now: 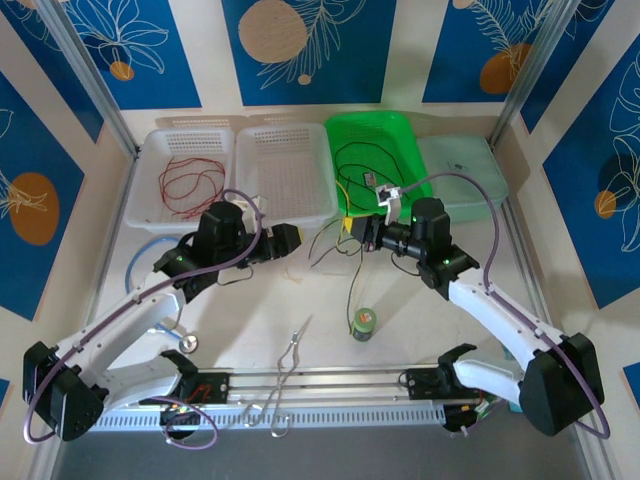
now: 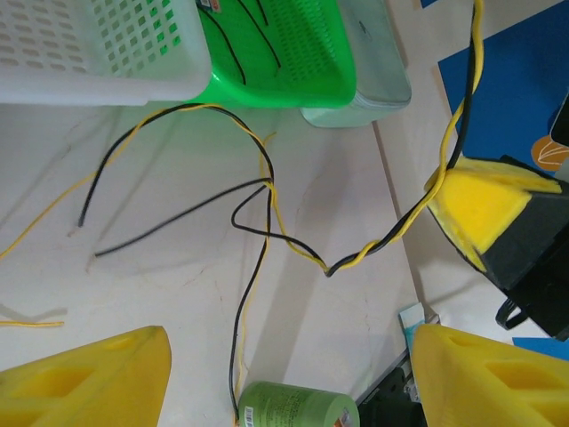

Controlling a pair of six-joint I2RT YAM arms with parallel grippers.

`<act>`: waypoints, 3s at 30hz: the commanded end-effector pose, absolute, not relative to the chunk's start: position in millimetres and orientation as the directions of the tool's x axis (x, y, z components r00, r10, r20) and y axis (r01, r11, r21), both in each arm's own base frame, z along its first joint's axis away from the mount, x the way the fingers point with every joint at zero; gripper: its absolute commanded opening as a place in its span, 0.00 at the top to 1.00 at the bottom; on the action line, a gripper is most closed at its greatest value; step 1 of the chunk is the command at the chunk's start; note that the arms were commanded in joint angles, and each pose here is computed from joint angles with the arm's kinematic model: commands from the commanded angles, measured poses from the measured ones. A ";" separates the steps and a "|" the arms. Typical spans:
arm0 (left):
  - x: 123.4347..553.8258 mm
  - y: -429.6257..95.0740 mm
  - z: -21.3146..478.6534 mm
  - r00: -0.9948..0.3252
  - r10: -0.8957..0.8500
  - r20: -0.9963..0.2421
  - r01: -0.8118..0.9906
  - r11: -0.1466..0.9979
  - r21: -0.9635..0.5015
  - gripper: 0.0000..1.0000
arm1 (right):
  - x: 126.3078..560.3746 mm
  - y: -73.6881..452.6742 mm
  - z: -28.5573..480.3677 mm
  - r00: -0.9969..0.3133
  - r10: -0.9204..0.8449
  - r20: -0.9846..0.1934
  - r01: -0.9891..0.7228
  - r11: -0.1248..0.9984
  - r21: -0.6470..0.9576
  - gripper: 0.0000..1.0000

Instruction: Untangle the cables

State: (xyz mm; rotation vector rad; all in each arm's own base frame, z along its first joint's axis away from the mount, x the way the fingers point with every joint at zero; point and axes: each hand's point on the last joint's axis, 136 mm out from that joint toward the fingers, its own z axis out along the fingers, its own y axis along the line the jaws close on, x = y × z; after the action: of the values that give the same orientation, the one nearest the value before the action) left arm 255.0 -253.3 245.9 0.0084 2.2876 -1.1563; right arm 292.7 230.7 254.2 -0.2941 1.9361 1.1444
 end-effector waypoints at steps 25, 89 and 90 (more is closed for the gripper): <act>255.7 -270.1 294.1 -0.812 -0.179 -0.556 0.381 0.560 -0.736 0.33 | 304.5 198.8 397.2 -0.535 0.593 -0.602 -0.625 0.202 0.754 1.00; 259.9 -307.4 359.3 -0.732 -0.129 -0.669 0.587 0.379 -0.715 0.80 | 273.5 289.2 348.9 -0.654 0.216 -0.725 -0.667 0.289 0.687 1.00; 259.5 -308.2 357.3 -0.736 -0.124 -0.666 0.585 0.380 -0.717 0.79 | 273.2 289.3 349.8 -0.654 0.217 -0.725 -0.667 0.286 0.688 1.00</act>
State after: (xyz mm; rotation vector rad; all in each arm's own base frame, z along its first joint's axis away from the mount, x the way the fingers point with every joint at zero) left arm 265.0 -302.0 345.7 0.3530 2.0182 -1.3656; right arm 277.8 284.1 331.0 -0.3527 1.8442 1.4488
